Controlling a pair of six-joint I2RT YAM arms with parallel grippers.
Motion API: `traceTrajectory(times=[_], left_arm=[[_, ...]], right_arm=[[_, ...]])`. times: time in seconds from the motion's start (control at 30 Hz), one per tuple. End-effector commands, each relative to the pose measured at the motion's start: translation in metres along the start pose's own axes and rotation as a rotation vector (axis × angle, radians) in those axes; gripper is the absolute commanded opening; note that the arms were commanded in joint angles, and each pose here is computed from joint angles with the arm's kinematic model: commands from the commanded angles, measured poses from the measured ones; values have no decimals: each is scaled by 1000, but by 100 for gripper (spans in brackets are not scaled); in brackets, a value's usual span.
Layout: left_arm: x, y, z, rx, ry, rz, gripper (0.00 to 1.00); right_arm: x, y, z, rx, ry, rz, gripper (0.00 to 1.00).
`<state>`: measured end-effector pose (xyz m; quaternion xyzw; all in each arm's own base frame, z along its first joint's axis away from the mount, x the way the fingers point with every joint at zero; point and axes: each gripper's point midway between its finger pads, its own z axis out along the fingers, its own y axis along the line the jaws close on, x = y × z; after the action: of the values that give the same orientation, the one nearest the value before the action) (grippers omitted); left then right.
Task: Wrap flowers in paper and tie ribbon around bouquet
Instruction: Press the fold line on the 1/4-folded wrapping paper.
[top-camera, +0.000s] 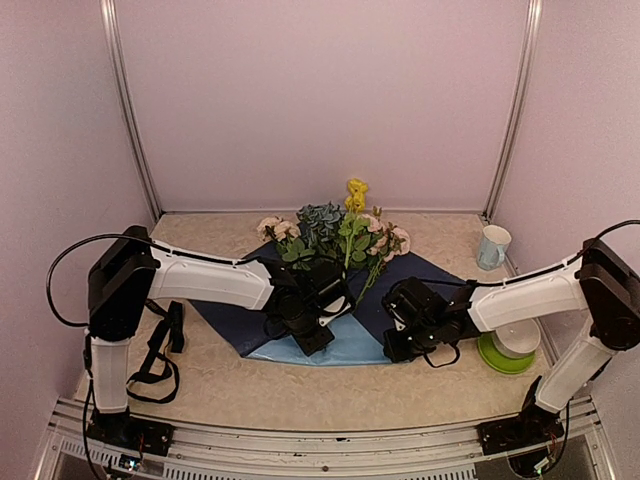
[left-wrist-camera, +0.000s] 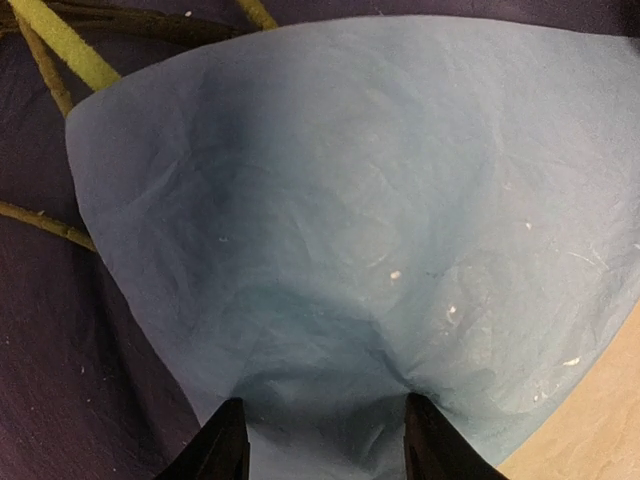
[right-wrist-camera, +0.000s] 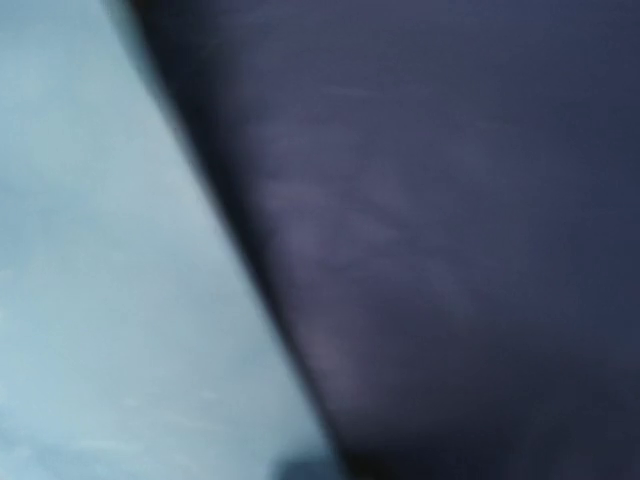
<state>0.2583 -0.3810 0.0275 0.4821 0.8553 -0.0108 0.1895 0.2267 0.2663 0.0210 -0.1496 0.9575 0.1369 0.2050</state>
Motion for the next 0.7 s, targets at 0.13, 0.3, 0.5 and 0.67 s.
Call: traceTrajectory(times=[0.13, 0.3, 0.5, 0.67], left_arm=[[30, -8, 21, 64, 24, 35, 52], [36, -8, 24, 70, 14, 28, 52], [44, -13, 24, 104, 14, 28, 52], [46, -15, 26, 129, 9, 22, 51]], right_arm=[[-38, -53, -53, 417, -109, 21, 31], [-89, -68, -117, 565, -335, 176, 76], [-111, -15, -135, 103, -455, 303, 98], [-34, -4, -91, -36, -160, 597, 81]])
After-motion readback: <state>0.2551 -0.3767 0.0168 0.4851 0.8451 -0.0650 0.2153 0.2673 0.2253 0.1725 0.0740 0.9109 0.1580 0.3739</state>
